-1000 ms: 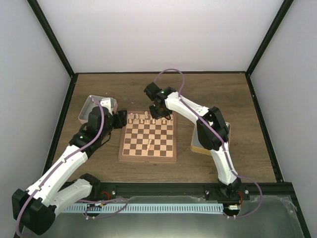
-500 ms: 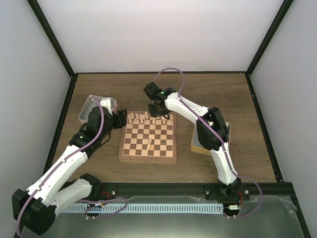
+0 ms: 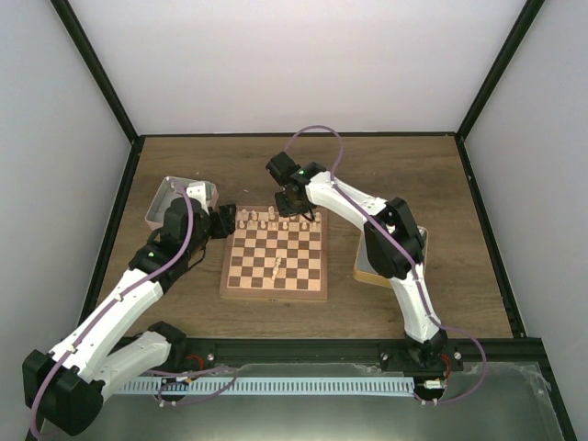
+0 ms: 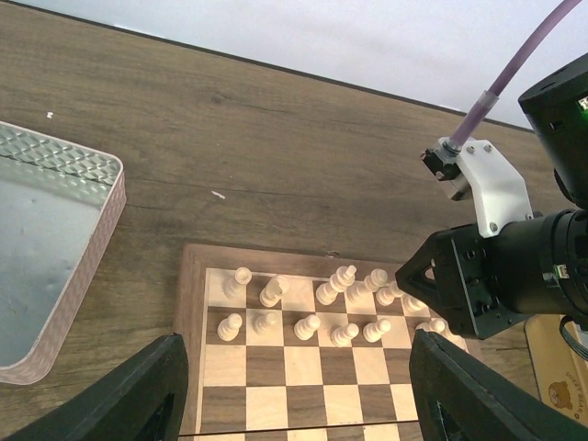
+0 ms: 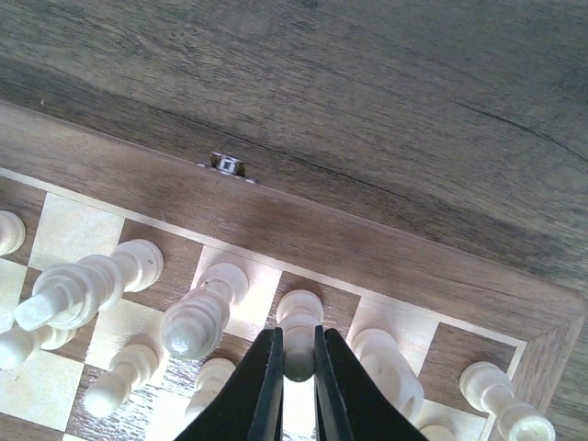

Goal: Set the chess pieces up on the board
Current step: Place the chess piece on the chessboard.

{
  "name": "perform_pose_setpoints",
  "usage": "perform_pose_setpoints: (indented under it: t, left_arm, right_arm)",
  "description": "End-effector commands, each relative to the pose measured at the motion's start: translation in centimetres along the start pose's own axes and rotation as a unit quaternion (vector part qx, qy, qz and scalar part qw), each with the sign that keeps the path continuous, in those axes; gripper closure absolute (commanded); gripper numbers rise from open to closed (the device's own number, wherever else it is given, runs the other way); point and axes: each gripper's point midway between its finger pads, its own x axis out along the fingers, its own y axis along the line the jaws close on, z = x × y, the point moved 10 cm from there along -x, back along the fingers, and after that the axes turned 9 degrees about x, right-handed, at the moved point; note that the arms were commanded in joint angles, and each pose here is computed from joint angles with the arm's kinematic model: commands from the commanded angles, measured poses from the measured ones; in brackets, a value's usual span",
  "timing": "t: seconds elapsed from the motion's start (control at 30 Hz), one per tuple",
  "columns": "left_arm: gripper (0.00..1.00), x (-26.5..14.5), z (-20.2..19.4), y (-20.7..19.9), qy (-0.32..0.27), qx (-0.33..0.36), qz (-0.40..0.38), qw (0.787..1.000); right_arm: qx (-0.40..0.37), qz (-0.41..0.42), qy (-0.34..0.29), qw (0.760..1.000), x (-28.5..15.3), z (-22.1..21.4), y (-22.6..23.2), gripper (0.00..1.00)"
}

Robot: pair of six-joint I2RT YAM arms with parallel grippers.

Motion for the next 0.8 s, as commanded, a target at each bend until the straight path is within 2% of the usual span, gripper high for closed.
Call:
perform_pose_setpoints:
  t: [0.0, 0.2, 0.4, 0.63, 0.77]
  left_arm:
    - [0.32, 0.1, 0.2, 0.0, -0.010, -0.003, -0.004, 1.000]
    - [0.32, 0.2, 0.2, 0.0, -0.009, -0.002, -0.006, 1.000]
    - [0.32, 0.3, 0.1, 0.0, -0.007, -0.003, -0.008, 1.000]
    - [0.32, 0.3, 0.2, 0.0, -0.008, -0.004, -0.008, 1.000]
    - [0.32, 0.2, 0.2, 0.1, -0.010, -0.007, -0.003, 1.000]
  right_arm:
    - [0.001, -0.004, -0.005, 1.000, -1.3, 0.1, -0.1, 0.90]
    - [0.001, 0.000, -0.003, 1.000, -1.5, 0.0, 0.0, 0.89]
    - [0.007, 0.003, -0.007, 1.000, -2.2, 0.2, 0.0, 0.82]
    - [0.032, 0.032, -0.041, 0.998, -5.3, 1.0, 0.1, 0.73]
    - [0.027, 0.051, -0.036, 0.998, -6.3, -0.1, 0.7, 0.68]
